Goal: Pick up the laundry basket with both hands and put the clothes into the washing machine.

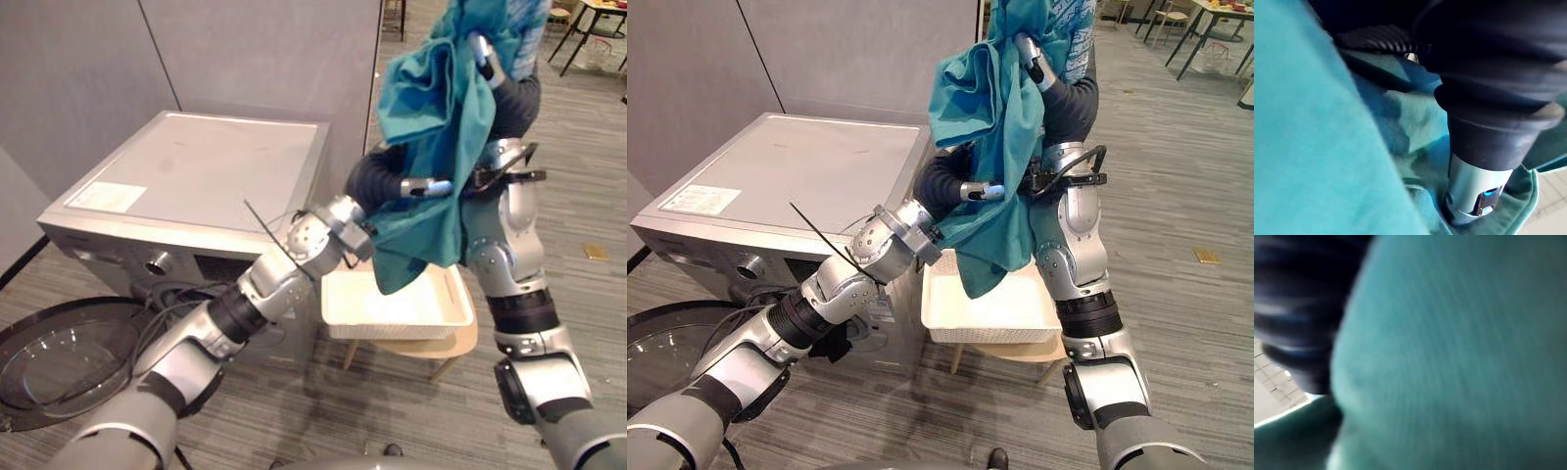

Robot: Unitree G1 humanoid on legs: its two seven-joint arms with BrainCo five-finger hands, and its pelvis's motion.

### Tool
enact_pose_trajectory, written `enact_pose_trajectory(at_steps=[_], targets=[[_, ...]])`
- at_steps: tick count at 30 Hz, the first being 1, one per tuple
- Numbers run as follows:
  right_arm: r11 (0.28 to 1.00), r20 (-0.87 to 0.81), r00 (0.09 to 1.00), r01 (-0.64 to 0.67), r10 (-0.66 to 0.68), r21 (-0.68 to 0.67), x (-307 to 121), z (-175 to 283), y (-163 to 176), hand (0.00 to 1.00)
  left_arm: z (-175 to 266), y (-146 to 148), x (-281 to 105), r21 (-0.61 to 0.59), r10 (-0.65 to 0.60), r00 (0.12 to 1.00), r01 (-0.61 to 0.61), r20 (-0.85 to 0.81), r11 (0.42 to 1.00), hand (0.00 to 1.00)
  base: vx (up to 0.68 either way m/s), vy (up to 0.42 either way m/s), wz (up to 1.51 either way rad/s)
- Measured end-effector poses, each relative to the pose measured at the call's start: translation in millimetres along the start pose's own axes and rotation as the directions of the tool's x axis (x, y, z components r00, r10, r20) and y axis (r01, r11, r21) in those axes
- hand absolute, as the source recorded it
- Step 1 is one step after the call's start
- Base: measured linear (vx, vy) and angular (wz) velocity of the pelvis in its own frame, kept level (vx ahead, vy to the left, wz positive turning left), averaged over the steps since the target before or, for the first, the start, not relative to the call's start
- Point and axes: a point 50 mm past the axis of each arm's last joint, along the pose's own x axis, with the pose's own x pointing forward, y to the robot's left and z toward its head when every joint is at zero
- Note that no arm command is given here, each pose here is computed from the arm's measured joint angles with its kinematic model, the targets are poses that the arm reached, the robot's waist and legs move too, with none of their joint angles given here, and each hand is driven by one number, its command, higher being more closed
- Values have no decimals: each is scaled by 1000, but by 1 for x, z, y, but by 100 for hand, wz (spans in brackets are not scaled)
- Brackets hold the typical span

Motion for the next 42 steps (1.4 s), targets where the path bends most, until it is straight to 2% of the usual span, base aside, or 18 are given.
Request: enact_pose_trajectory(at_steps=[12,13,23,26,29,33,35,37,38,40,41,42], targets=[[999,31,999,-34,34,27,0,2,8,100,7,-3,7,-55,37,998,-34,59,998,100,0,0,0],[999,31,999,-33,32,29,0,2,8,0,7,-3,7,-59,37,998,-34,59,998,100,0,0,0],[999,11,1000,-17,17,44,-3,-2,5,0,11,-1,8,-70,51,996,-46,78,997,100,0,0,0],[999,-5,1000,24,-24,35,-8,-5,-2,0,17,-2,8,-75,48,994,-40,102,996,100,0,0,-4],[996,-45,995,83,-84,-23,-19,-10,-15,0,32,-5,5,-88,44,984,-30,170,996,100,0,0,-4],[956,-200,937,268,-288,-121,-50,-32,-58,0,83,6,-6,-66,62,919,-39,390,997,100,0,0,0],[927,-223,902,340,-369,-160,-68,-31,-77,0,113,32,-26,-17,137,852,-149,505,989,100,0,0,0],[911,-214,889,372,-405,-178,-75,-28,-85,0,123,50,-43,3,198,818,-238,540,971,100,0,0,0],[885,-193,868,425,-458,-190,-89,-21,-96,0,134,75,-73,18,295,763,-373,574,928,100,0,0,0],[872,-181,858,444,-480,-207,-100,-16,-97,0,141,89,-95,26,359,714,-467,601,884,100,-8,-3,4],[860,-183,847,458,-499,-226,-117,-14,-95,0,154,103,-129,23,435,618,-592,655,806,100,-16,-2,4],[855,-187,841,463,-507,-234,-123,-14,-94,0,158,106,-140,16,454,581,-627,675,779,100,0,0,0]])
